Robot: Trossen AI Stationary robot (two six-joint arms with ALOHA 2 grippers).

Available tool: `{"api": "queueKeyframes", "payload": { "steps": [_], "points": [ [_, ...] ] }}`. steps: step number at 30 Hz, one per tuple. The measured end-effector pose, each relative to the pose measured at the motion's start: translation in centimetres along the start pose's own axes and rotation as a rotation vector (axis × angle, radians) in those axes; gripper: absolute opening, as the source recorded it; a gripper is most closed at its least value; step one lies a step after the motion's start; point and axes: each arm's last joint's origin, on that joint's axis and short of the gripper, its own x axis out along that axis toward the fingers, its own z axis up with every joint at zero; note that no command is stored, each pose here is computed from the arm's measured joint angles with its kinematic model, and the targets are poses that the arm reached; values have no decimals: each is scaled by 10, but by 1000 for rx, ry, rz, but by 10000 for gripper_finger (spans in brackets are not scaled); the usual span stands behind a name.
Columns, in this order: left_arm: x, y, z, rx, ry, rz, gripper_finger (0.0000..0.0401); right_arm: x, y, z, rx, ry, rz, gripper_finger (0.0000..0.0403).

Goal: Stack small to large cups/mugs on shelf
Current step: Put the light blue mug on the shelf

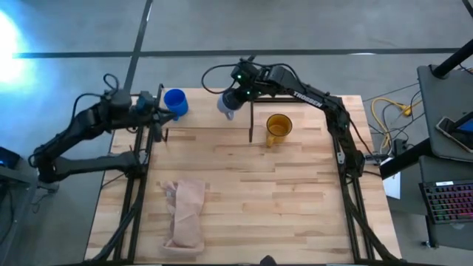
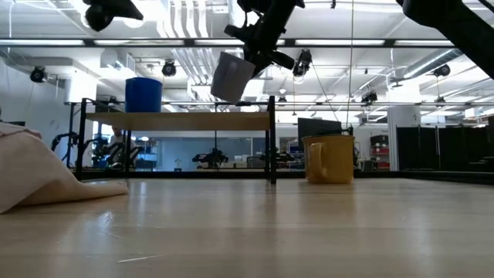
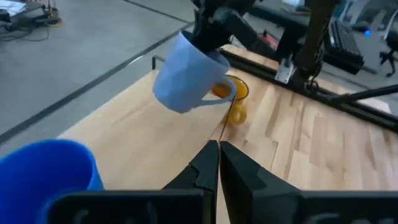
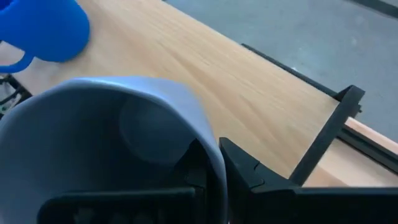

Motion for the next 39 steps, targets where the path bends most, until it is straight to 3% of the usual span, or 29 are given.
{"api": "queueKeyframes", "payload": {
  "steps": [8,17,25,39],
  "points": [
    [24,-3,28,48,42,5,0,2,-11,-2,1,62,-42,14],
    [50,0,35,105,254,99,0,5,-13,-7,-15,111,-60,22],
    [49,-2,49,120,213,94,0,5,-12,-7,-22,112,-55,24],
    [47,-2,52,117,185,93,0,18,-11,-8,-35,142,-46,26]
  ]
}}
